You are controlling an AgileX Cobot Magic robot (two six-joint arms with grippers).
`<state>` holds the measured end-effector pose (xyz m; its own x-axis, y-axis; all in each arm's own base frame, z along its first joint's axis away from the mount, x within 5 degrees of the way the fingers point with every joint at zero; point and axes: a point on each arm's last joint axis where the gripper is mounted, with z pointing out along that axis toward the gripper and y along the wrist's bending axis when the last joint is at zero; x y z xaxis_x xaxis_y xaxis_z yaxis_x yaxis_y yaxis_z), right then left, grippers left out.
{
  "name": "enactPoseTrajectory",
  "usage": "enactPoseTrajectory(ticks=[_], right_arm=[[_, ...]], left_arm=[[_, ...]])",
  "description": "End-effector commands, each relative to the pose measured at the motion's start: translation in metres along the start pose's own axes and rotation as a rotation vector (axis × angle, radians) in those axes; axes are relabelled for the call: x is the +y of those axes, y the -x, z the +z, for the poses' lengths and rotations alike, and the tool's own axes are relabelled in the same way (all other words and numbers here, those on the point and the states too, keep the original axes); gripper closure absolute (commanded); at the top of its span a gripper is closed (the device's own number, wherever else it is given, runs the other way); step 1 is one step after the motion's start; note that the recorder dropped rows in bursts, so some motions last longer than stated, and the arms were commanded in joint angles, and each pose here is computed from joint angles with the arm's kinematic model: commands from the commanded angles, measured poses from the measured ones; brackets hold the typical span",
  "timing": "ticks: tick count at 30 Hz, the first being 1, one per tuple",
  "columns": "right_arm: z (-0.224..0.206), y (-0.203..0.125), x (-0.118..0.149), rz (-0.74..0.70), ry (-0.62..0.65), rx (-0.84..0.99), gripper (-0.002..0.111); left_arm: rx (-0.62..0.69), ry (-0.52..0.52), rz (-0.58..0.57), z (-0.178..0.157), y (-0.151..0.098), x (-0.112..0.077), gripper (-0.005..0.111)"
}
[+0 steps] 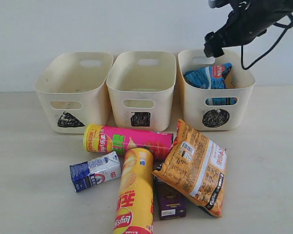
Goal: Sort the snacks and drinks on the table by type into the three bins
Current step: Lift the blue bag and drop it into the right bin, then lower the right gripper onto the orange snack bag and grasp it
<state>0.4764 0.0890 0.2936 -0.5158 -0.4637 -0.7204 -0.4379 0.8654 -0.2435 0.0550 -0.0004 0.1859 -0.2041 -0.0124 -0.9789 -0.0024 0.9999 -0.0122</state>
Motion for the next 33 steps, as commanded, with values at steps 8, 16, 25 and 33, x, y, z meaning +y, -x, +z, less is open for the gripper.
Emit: enactPoseTrajectory(ticks=[8,16,25,33], right_arm=[[-0.078,-0.012,0.013,-0.115,0.209,0.330,0.042],[-0.106,-0.030,0.025,0.120,0.236,0.418,0.108],[-0.096,-0.072,0.061,0.508,0.371,0.539,0.055],[-0.070,-0.114,0.085,0.682,0.421,0.559,0.018]], left_arm=[[-0.014,0.005,-0.006,-0.001,0.002,0.000,0.103],[-0.014,0.005,-0.006,-0.001,0.002,0.000,0.103],[-0.016,0.005,-0.006,-0.001,0.002,0.000,0.103],[-0.016,0.005,-0.006,-0.001,0.002,0.000,0.103]])
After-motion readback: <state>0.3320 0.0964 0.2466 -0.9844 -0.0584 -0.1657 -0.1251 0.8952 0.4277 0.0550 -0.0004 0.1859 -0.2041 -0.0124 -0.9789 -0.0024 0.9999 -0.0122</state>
